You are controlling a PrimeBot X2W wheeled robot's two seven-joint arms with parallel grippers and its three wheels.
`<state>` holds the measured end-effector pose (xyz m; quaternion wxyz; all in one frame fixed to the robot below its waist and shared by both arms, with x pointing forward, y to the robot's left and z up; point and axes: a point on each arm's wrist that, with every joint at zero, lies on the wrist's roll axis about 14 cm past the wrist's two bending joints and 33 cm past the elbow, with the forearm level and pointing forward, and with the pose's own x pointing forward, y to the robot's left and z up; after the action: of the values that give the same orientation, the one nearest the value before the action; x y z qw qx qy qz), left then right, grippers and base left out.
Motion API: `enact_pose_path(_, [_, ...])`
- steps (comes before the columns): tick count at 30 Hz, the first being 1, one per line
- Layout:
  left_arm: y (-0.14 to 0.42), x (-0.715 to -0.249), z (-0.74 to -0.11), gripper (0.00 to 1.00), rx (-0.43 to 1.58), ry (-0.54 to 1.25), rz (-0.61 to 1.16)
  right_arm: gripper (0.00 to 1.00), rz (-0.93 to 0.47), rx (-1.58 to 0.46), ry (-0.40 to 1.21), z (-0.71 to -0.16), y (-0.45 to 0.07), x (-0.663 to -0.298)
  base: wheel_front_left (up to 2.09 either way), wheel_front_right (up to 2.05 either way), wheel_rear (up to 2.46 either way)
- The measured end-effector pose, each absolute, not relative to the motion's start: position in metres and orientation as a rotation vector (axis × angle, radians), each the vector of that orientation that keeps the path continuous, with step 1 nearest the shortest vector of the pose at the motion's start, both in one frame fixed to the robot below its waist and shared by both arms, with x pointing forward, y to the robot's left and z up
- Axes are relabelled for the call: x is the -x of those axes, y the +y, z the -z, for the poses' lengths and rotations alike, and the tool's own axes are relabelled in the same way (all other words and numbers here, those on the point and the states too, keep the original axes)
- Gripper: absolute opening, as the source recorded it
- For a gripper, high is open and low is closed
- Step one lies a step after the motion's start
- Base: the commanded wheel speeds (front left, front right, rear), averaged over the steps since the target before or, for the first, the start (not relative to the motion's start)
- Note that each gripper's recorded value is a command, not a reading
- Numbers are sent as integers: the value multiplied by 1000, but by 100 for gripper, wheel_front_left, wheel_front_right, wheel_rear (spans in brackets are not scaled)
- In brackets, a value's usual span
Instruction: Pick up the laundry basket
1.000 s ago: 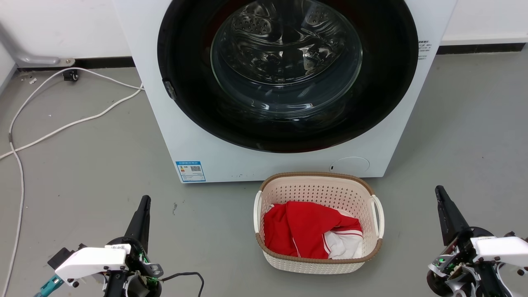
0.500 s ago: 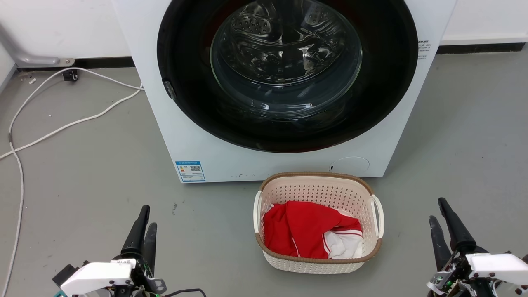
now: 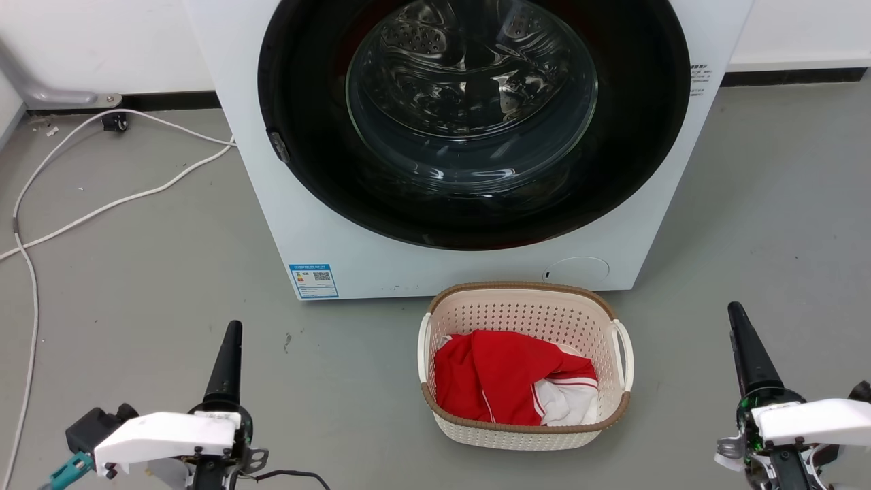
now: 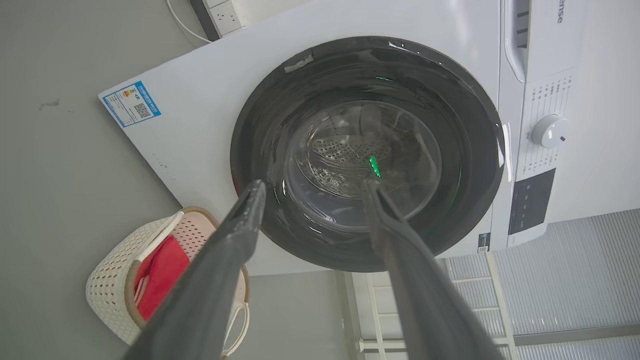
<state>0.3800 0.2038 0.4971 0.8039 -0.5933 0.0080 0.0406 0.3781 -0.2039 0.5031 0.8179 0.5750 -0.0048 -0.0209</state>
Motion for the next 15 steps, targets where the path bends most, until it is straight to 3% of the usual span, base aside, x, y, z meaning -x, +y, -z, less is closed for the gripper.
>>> enact_pose_path(15, [192, -382, -508, 100, 963, 15, -71, 100, -13, -891, -47, -521, -191, -377, 0, 0, 0])
